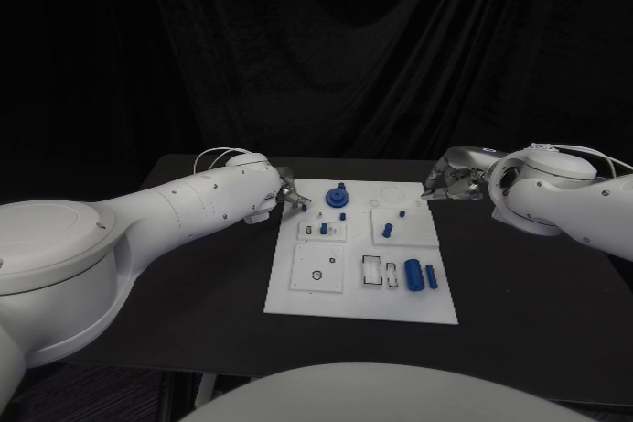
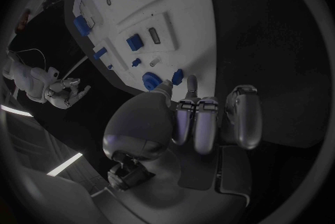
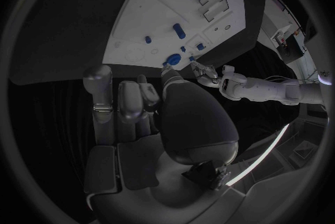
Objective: Assemble the parts on the task board
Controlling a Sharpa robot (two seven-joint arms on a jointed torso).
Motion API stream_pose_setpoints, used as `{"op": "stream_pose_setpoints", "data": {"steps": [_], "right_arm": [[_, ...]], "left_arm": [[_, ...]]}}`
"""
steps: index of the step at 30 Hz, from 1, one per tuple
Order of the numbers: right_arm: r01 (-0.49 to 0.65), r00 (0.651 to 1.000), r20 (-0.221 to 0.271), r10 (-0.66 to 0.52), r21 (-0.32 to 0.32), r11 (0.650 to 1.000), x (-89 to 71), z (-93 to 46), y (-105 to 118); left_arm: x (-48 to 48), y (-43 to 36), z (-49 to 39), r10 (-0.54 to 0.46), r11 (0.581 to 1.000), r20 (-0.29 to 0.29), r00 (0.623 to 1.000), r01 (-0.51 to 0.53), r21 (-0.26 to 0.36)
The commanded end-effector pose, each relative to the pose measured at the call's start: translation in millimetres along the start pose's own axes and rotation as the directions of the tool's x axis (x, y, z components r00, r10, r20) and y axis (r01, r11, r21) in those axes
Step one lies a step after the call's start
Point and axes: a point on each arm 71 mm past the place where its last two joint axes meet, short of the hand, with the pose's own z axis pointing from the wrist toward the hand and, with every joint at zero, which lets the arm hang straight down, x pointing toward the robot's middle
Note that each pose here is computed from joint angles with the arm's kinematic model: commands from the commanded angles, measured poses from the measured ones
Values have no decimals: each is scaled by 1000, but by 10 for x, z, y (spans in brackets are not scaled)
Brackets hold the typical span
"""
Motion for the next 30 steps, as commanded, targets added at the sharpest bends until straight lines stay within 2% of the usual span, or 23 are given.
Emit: {"op": "stream_pose_setpoints", "data": {"steps": [1,30], "right_arm": [[5,1000,-7,-5,19,1000,9,2,-12],[11,1000,-19,-10,19,1000,17,23,11]], "left_arm": [[16,-38,6,-3,999,0,1000,3,34],[59,-45,22,0,999,-18,1000,0,48]]}}
